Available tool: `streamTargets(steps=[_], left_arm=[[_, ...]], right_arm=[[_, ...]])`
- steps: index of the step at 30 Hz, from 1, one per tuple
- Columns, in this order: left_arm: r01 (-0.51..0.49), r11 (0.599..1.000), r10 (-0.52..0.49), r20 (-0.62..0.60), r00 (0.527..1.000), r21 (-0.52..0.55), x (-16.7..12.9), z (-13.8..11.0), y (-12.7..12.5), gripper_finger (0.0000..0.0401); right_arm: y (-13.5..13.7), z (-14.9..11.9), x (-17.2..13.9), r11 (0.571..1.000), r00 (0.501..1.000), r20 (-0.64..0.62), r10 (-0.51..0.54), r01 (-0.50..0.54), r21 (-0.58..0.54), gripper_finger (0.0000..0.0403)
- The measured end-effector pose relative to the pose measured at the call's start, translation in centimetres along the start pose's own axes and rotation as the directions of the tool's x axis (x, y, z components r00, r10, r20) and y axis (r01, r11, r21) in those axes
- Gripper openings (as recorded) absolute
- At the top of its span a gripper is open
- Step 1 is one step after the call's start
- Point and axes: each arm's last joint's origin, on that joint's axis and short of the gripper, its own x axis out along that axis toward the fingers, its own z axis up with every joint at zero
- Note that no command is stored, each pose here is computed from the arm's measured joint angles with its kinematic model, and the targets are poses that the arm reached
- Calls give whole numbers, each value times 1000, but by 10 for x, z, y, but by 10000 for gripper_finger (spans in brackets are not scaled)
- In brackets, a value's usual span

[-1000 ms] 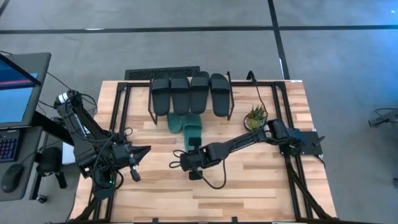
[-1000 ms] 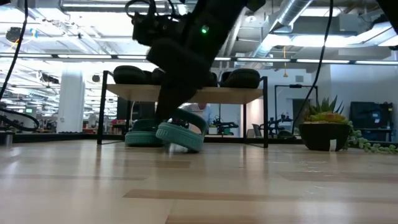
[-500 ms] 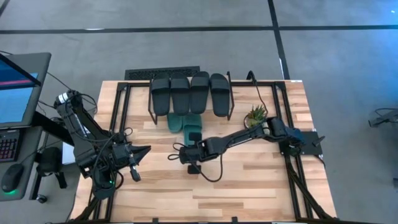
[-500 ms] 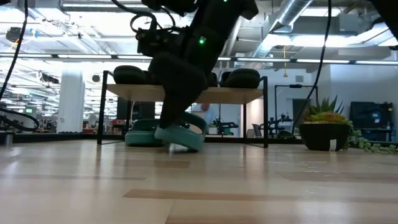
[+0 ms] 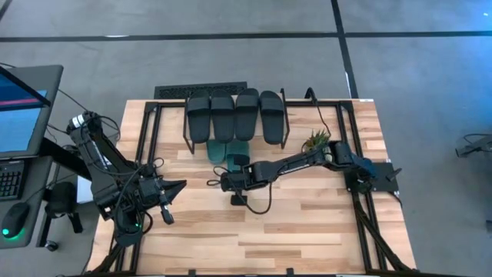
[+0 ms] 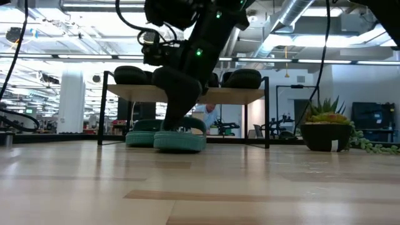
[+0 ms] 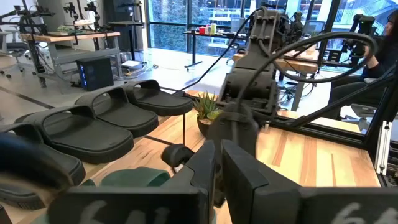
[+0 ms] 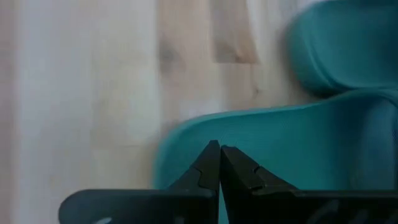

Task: Pick and place slides into the shelf
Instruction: Put the green slide under the shelf

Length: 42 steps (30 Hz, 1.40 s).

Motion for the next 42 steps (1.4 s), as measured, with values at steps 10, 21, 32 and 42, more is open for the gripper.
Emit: streamTargets(steps=[10,21,32,42], left_arm=[[0,1000,0,0,1000,2,0,0,0,14],[0,1000,0,1,1000,8,0,0,0,14],[-1,1000,1,1,1000,10,0,0,0,14],[0,1000,0,0,1000,21,0,0,0,14]], right_arm=[[43,-6,-12,994,998,-6,69,-70,-89,0],[39,-15,-8,997,996,-71,57,-60,-46,0],[36,-25,0,997,991,-115,73,-76,-24,0],[36,-21,1,997,994,-78,79,-80,-14,0]])
